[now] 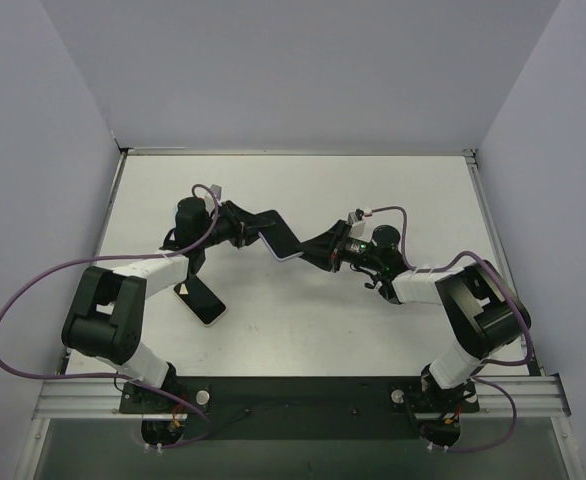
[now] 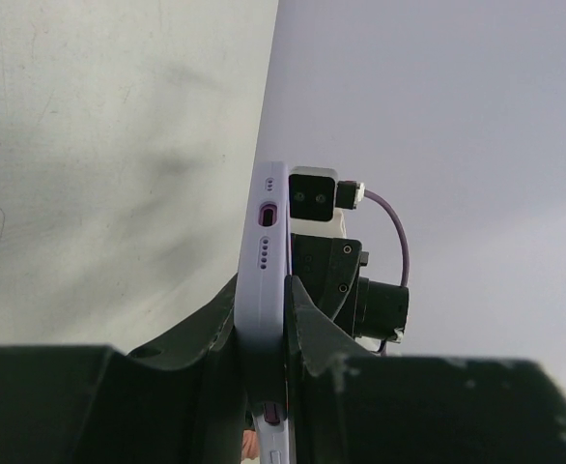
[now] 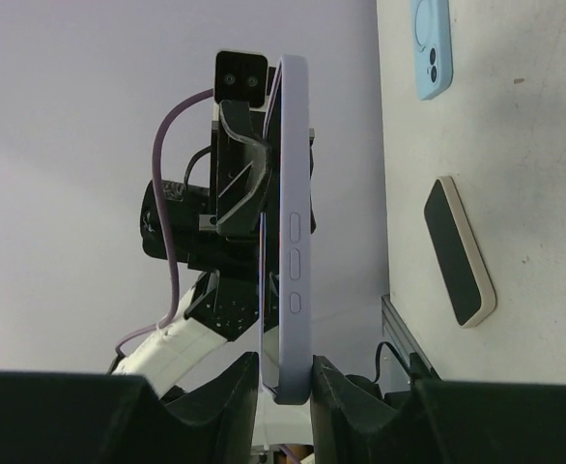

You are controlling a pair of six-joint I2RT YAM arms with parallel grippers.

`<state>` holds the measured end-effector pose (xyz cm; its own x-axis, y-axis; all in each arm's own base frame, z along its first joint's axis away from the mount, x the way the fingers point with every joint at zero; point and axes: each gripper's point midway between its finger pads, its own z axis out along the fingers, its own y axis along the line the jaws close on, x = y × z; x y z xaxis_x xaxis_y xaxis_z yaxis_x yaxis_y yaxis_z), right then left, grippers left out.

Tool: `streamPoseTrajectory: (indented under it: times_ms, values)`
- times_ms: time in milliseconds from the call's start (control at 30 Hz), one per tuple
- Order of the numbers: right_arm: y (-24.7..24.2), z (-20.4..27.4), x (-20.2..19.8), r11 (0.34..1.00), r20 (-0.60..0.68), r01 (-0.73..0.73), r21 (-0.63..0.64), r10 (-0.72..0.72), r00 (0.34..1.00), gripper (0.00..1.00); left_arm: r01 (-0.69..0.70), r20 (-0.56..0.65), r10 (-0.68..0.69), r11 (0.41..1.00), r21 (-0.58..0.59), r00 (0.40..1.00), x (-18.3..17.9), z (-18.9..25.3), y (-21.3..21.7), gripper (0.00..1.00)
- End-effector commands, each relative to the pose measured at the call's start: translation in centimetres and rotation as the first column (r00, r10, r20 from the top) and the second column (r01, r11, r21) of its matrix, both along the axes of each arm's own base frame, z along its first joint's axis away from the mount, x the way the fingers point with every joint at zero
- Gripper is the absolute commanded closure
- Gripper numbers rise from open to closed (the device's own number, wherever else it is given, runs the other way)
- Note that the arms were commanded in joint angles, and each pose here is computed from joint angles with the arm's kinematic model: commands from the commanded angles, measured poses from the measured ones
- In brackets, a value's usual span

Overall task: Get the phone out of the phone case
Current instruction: Remove the phone case from the phone.

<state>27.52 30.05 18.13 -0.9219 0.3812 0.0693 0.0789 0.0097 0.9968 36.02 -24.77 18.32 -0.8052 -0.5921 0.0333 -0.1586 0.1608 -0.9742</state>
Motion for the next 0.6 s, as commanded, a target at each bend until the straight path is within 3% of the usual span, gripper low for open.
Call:
streamPoseTrajectory:
  times_ms: [0,233,367,500,567]
  values:
    - [0.1,4.2,-0.6,0.998,0.213,-0.018,0.065,0.004,0.977,0.78,-0.036,0.066,0.036,0.999,-0.007,0.997,1.1,2.1,0.4,1.0]
    - [0.3,5.2,0.6,0.993,0.191,0.001,0.115,-0.023,0.981,0.86,-0.038,0.089,0.042,0.998,-0.048,0.995,0.8,2.8,0.4,1.0]
    - [0.4,5.6,1.3,0.991,0.18,0.013,0.131,-0.036,0.983,1.0,-0.028,0.124,0.041,0.994,-0.105,0.991,0.5,3.9,0.3,1.0]
    - [0.2,6.7,2.0,0.986,0.173,0.032,0.161,-0.06,0.983,1.0,-0.009,0.183,0.036,0.99,-0.144,0.982,0.4,5.5,0.3,1.0]
    - [-0.1,8.1,2.3,0.978,0.186,0.041,0.204,-0.08,0.979,1.0,0.017,0.27,0.046,0.973,-0.228,0.962,0.0,8.6,0.2,1.0]
